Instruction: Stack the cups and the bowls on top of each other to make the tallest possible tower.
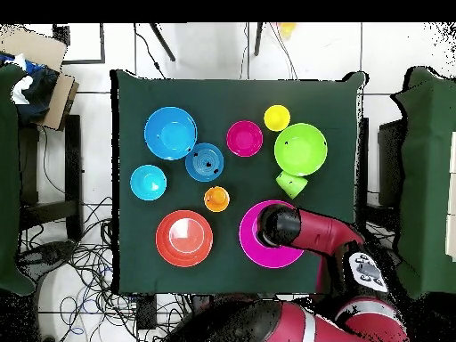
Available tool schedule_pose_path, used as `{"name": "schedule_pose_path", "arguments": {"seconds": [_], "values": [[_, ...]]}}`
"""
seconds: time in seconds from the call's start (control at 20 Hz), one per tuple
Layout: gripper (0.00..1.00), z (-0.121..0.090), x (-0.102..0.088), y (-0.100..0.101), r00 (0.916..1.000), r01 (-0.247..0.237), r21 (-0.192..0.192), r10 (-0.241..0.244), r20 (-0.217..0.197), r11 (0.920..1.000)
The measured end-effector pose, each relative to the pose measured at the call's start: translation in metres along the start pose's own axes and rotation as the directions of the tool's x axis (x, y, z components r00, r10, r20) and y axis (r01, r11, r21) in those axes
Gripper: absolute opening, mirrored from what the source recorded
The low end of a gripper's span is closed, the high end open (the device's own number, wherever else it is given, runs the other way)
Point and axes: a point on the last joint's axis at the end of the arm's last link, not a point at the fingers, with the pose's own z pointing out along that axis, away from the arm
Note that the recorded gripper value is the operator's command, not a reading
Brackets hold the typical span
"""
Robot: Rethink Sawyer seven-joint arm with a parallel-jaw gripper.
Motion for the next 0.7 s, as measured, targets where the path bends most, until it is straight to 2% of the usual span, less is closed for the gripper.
{"name": "schedule_pose_path", "arguments": {"seconds": [0.25,0.5,0.7], "values": [[1.00,0.004,0.002,0.000,0.9999,-0.006,0.000,0.006,-0.011,1.0000],[1.00,0.015,0.008,0.003,0.9987,-0.028,-0.002,0.028,-0.041,0.9996],[1.00,0.027,0.013,0.016,0.9974,-0.035,-0.001,0.035,-0.064,0.9994]]}}
